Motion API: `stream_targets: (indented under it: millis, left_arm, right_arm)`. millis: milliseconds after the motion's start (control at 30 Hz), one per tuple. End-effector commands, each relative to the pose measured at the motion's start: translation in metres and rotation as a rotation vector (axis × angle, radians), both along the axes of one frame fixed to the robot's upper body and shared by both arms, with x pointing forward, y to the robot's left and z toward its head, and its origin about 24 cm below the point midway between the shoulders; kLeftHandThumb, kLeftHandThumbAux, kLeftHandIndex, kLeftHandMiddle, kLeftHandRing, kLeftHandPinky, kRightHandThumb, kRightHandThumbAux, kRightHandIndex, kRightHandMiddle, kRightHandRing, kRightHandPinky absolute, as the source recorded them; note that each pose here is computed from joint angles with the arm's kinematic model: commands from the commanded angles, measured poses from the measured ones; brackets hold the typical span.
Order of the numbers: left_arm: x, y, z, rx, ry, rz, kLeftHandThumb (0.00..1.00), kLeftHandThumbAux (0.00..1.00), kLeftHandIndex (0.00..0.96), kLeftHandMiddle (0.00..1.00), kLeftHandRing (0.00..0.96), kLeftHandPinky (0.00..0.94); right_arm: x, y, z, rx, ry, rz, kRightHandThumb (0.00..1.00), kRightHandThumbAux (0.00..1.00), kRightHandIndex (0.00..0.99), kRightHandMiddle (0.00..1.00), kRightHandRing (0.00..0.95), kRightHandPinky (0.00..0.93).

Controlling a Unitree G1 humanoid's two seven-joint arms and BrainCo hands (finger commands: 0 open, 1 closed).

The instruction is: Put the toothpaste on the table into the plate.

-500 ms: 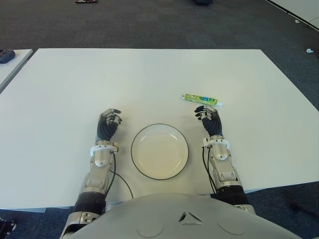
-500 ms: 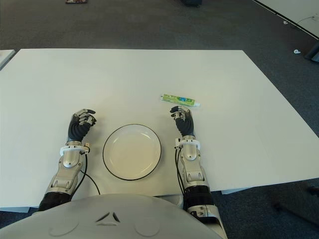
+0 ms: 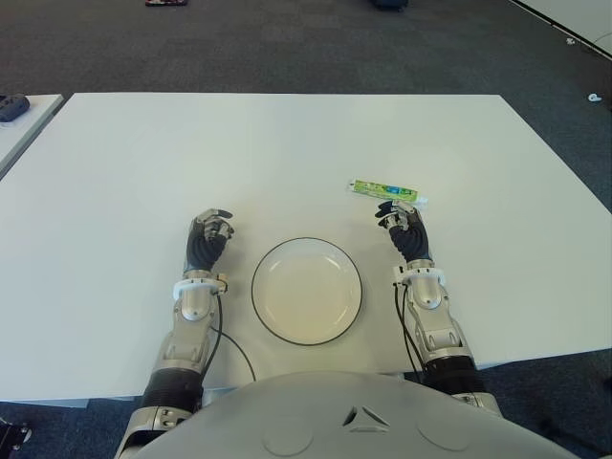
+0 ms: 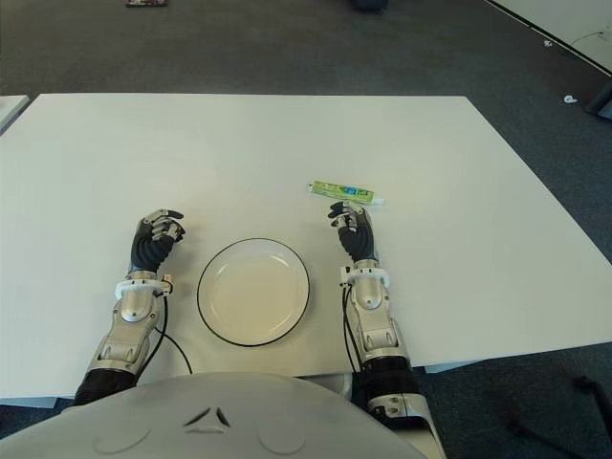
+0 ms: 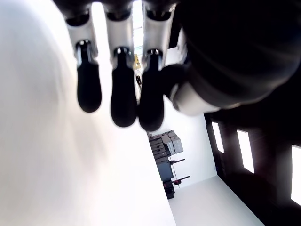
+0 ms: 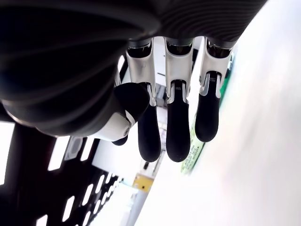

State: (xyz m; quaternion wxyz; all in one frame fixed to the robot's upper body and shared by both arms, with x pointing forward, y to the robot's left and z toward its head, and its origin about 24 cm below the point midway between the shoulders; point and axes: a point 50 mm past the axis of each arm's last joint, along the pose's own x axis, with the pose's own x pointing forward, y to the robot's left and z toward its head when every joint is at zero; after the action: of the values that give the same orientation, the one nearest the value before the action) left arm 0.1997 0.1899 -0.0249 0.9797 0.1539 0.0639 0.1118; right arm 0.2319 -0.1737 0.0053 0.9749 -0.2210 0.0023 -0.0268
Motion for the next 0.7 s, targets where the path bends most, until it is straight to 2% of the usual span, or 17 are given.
stream_targets:
  millis: [33, 133, 267, 400, 600, 700]
  left_arm:
    - [-0.001, 0.0, -0.003, 0.001, 0.022, 0.007, 0.709, 0.716, 0.434, 0.636, 0.631, 0.539]
    - [-0.001, 0.0, -0.003, 0.0, 0.023, 0.008, 0.709, 0.716, 0.434, 0.635, 0.629, 0.535]
    - [-0.001, 0.0, -0.002, 0.006, 0.025, 0.008, 0.71, 0.716, 0.434, 0.632, 0.628, 0.542]
    - [0.0, 0.0, -0.002, 0.01, 0.025, 0.007, 0.71, 0.716, 0.434, 0.629, 0.625, 0.545]
    - [0.0, 0.0, -0.002, 0.006, 0.025, 0.005, 0.71, 0.716, 0.435, 0.629, 0.623, 0.543]
    - [0.0, 0.0, -0.003, 0.002, 0.025, 0.005, 0.71, 0.716, 0.434, 0.624, 0.621, 0.548]
  right_arm:
    - [0.007, -0.004, 0.008, -0.05, -0.049, 0.015, 0.827, 0.698, 0.371, 0.496, 0.518, 0.446]
    - [0.01, -0.006, 0.011, -0.062, -0.062, 0.015, 0.827, 0.697, 0.37, 0.498, 0.519, 0.445]
    - [0.025, -0.012, 0.026, -0.095, -0.11, 0.016, 0.826, 0.697, 0.373, 0.492, 0.502, 0.414]
    - [0.032, -0.014, 0.031, -0.106, -0.128, 0.022, 0.828, 0.696, 0.378, 0.485, 0.48, 0.396]
    - [0.047, -0.016, 0.044, -0.174, -0.17, 0.072, 0.831, 0.692, 0.395, 0.47, 0.427, 0.371]
    - [0.054, -0.015, 0.05, -0.232, -0.181, 0.103, 0.738, 0.715, 0.403, 0.36, 0.342, 0.311]
